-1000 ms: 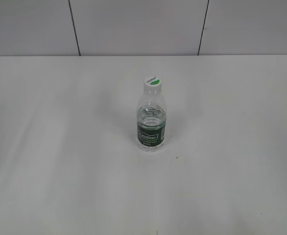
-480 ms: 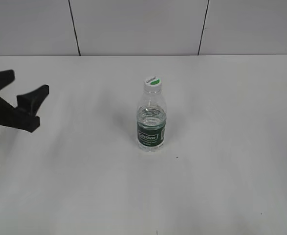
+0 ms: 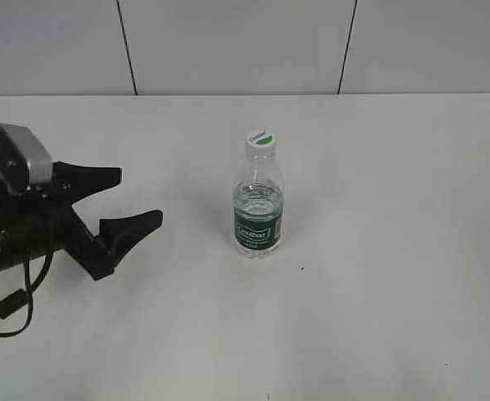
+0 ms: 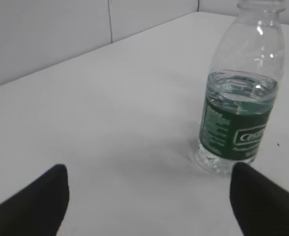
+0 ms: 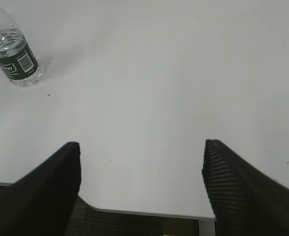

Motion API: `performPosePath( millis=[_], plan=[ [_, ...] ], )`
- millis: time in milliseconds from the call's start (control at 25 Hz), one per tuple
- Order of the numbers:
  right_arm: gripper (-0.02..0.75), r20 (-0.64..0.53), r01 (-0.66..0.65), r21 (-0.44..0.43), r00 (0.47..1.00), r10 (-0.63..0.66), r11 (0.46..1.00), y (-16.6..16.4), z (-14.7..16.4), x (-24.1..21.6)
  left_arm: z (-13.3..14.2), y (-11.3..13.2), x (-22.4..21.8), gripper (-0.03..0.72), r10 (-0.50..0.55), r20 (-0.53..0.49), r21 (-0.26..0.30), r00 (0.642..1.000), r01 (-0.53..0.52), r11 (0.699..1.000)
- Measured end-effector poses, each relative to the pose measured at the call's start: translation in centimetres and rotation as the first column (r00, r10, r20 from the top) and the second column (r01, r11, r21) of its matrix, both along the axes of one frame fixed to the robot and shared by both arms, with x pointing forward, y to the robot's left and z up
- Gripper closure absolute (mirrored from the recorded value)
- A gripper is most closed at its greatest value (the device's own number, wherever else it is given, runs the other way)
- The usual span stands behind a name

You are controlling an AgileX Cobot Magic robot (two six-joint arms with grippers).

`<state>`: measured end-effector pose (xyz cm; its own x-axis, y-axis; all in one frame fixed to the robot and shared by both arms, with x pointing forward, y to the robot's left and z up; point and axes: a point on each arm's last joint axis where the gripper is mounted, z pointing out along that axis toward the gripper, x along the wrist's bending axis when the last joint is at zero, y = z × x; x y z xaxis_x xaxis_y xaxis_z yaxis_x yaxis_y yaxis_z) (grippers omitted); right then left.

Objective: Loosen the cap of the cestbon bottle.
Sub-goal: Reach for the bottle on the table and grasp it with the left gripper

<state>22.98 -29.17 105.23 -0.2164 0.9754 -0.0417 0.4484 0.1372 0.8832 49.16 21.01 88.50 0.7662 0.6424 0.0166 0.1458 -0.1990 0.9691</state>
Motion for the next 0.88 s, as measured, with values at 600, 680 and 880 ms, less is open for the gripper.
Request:
performPosePath(
  millis=[600, 680, 880],
  plan=[
    [0.150, 0.000, 0.000, 0.000, 1.000, 0.000, 1.000, 0.0, 0.0, 0.0, -1.3, -2.0, 3.8, 0.072, -0.287, -0.038, 0.043, 0.957, 0.289, 0.956],
    [0.150, 0.000, 0.000, 0.000, 1.000, 0.000, 1.000, 0.0, 0.0, 0.0, -1.6, -2.3, 4.3, 0.072, -0.300, -0.041, 0.040, 0.953, 0.302, 0.952],
    [0.150, 0.000, 0.000, 0.000, 1.000, 0.000, 1.000, 0.0, 0.0, 0.0, -1.7, -4.6, 4.9, 0.069, -0.357, -0.041, 0.089, 0.933, 0.359, 0.929]
  ],
)
